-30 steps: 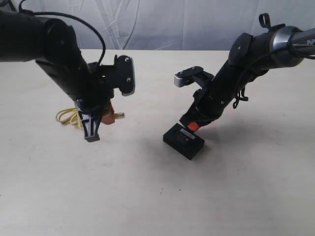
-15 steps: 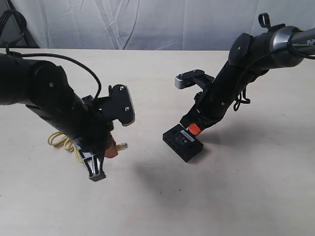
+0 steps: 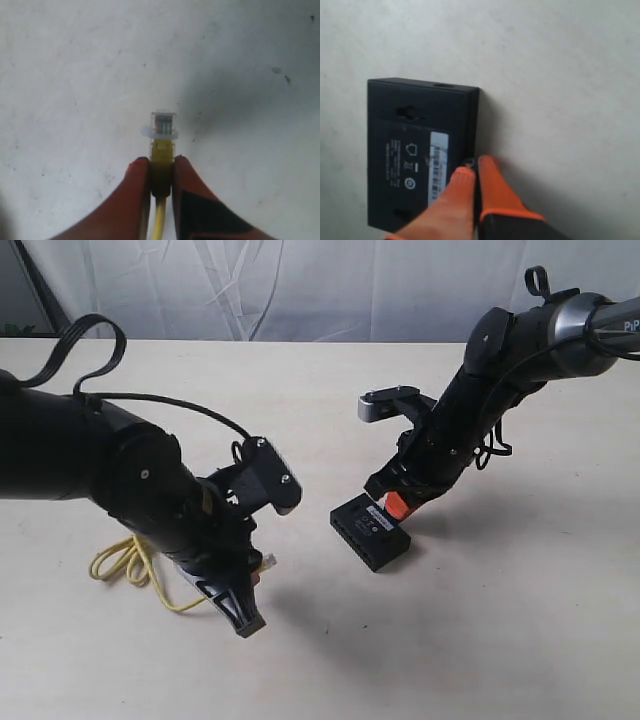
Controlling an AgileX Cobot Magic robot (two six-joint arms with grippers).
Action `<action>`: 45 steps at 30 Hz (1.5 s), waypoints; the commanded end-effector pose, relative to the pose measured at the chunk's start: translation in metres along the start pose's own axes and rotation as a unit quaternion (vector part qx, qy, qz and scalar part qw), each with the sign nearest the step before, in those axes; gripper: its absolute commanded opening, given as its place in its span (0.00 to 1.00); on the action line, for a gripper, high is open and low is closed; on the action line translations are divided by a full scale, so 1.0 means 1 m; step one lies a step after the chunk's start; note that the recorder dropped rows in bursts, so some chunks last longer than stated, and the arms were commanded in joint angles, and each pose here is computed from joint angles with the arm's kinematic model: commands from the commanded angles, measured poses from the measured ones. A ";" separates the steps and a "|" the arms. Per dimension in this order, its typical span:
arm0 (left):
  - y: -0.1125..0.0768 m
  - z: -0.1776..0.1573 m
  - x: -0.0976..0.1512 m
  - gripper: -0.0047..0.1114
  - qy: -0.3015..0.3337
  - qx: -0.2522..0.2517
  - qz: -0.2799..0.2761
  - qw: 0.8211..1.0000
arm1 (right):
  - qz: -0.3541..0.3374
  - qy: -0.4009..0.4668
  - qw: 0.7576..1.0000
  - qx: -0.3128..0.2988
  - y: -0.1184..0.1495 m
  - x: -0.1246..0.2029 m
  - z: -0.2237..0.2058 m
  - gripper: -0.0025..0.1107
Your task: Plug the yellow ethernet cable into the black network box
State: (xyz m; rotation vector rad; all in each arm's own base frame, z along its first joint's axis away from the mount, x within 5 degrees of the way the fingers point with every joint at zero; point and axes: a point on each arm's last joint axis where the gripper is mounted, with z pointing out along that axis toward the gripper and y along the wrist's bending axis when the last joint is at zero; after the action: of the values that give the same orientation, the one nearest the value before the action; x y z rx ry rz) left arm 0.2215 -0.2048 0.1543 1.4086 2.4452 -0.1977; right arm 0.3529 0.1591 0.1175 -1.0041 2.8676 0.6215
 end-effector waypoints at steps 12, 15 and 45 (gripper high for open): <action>-0.009 0.019 -0.017 0.04 -0.027 -0.001 0.039 0.999 | 0.052 0.006 0.998 -0.021 0.003 0.002 -0.001 0.01; -0.006 0.026 -0.026 0.04 -0.014 0.004 0.046 0.999 | 0.054 0.004 0.998 -0.022 0.003 0.001 -0.001 0.01; 0.004 0.060 -0.055 0.04 0.017 0.009 0.044 0.999 | -0.245 0.011 0.969 -0.011 0.000 0.003 -0.001 0.01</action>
State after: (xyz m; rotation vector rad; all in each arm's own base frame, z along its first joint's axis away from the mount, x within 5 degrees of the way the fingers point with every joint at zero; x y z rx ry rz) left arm 0.2643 -0.2627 0.1213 1.5200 2.3996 -0.1836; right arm 0.3507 0.1607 0.1184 -1.4403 2.6090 0.6361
